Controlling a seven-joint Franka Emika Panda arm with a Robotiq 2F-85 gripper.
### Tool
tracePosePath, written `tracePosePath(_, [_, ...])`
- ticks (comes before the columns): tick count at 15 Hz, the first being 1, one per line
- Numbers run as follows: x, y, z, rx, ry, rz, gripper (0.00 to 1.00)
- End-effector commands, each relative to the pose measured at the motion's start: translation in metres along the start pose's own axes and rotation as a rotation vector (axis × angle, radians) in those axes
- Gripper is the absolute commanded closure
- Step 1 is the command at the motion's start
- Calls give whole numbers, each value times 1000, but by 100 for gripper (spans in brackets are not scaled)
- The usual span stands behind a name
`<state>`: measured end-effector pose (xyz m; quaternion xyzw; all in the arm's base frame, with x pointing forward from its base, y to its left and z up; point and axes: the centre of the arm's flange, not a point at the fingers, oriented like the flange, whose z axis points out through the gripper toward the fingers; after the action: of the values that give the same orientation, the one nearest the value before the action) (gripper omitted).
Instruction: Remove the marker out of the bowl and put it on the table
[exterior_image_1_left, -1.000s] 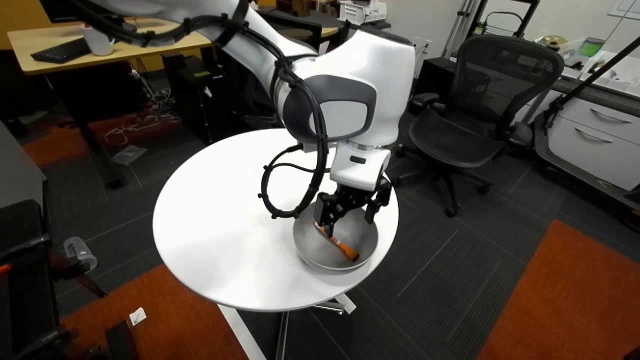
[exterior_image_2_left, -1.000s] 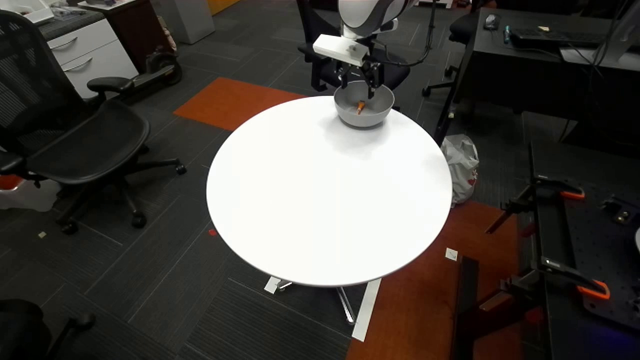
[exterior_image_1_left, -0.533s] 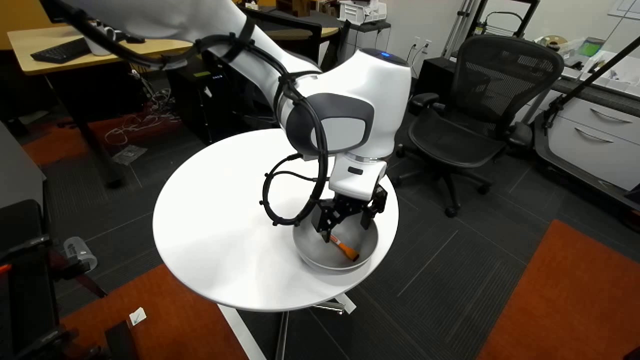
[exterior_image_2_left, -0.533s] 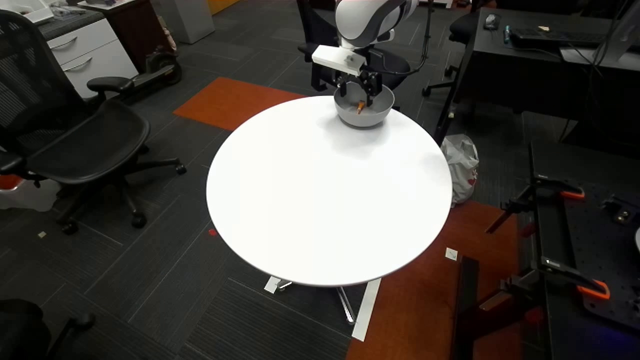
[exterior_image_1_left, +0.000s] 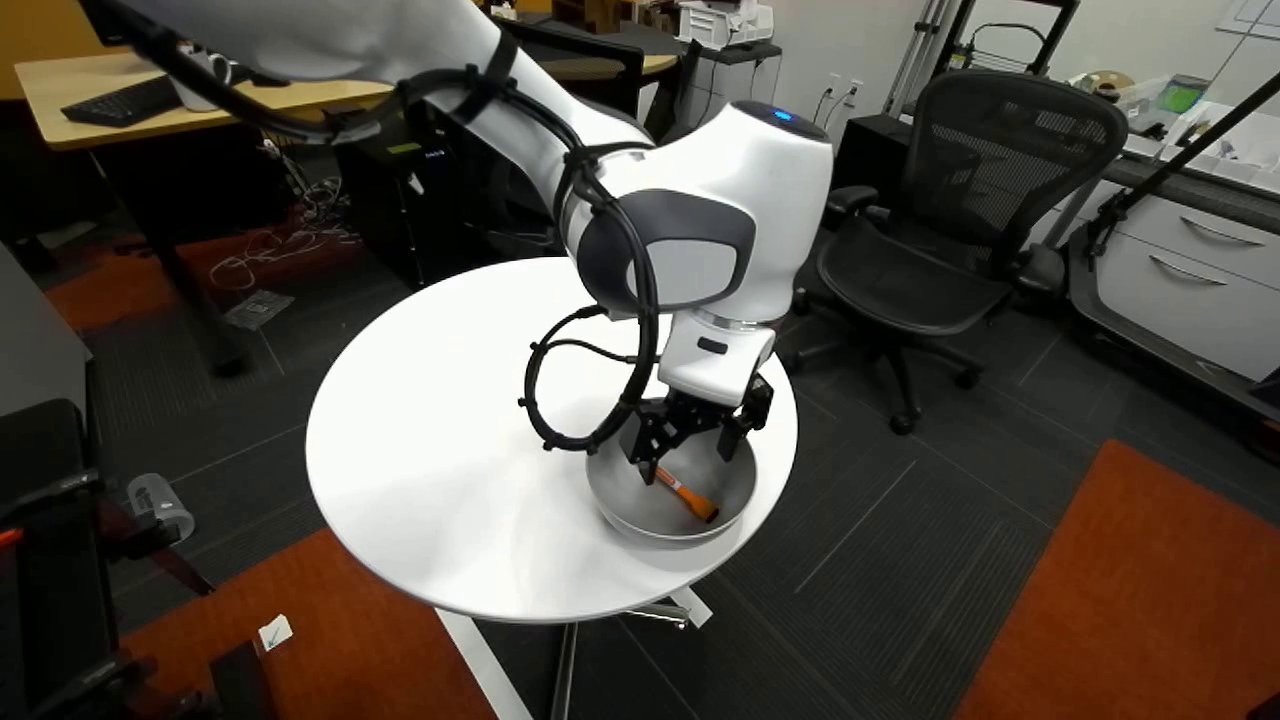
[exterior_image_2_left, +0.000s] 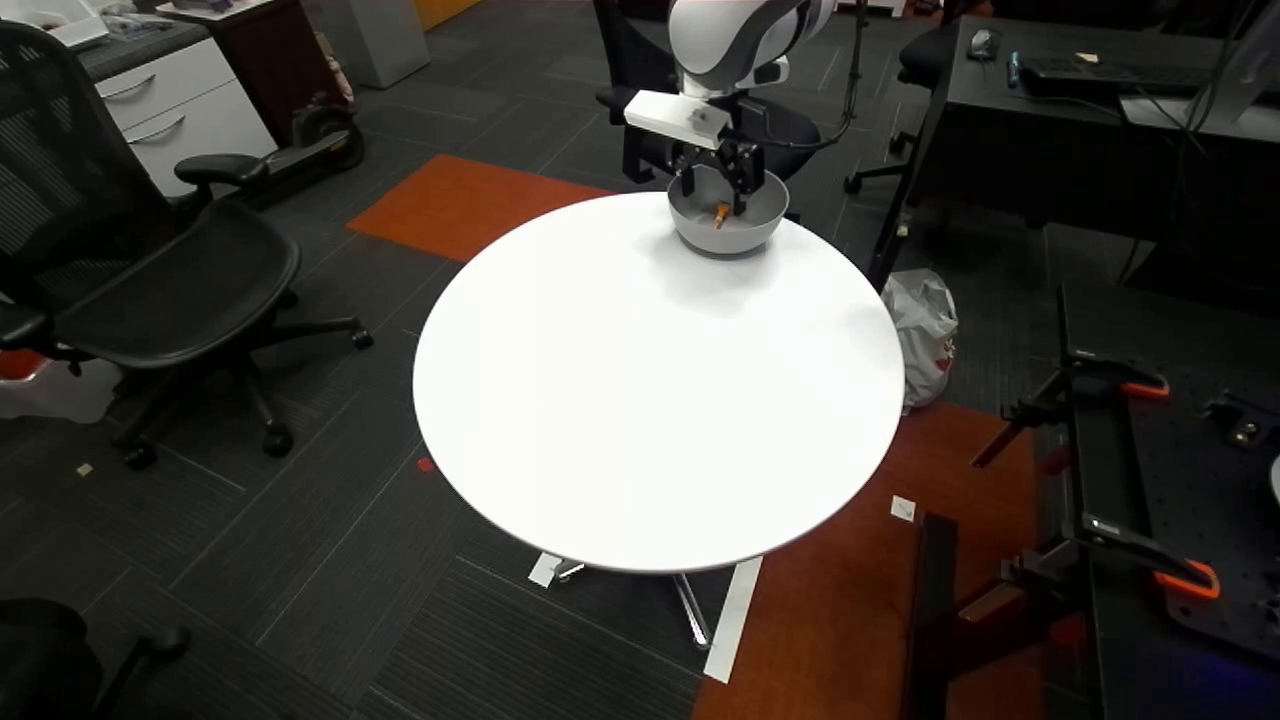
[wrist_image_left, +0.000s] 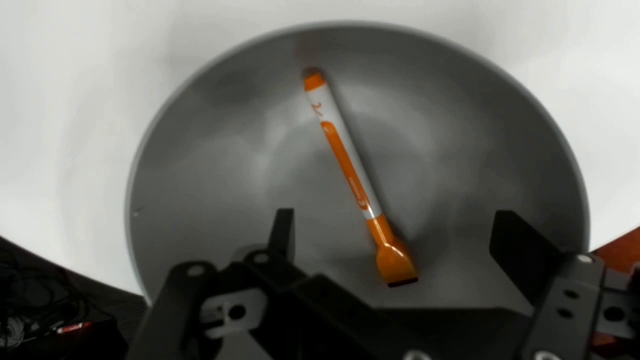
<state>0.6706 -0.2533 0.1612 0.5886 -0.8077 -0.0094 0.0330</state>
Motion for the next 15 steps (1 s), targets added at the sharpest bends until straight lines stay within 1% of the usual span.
tracePosePath(1, [2, -6, 13, -33, -51, -8, 0])
tracePosePath(3, [-3, -4, 24, -43, -60, -9, 0])
tracePosePath(10, [-3, -4, 26, -46, -75, 0, 0])
tracePosePath(15, [0, 8, 18, -21, -72, 19, 0])
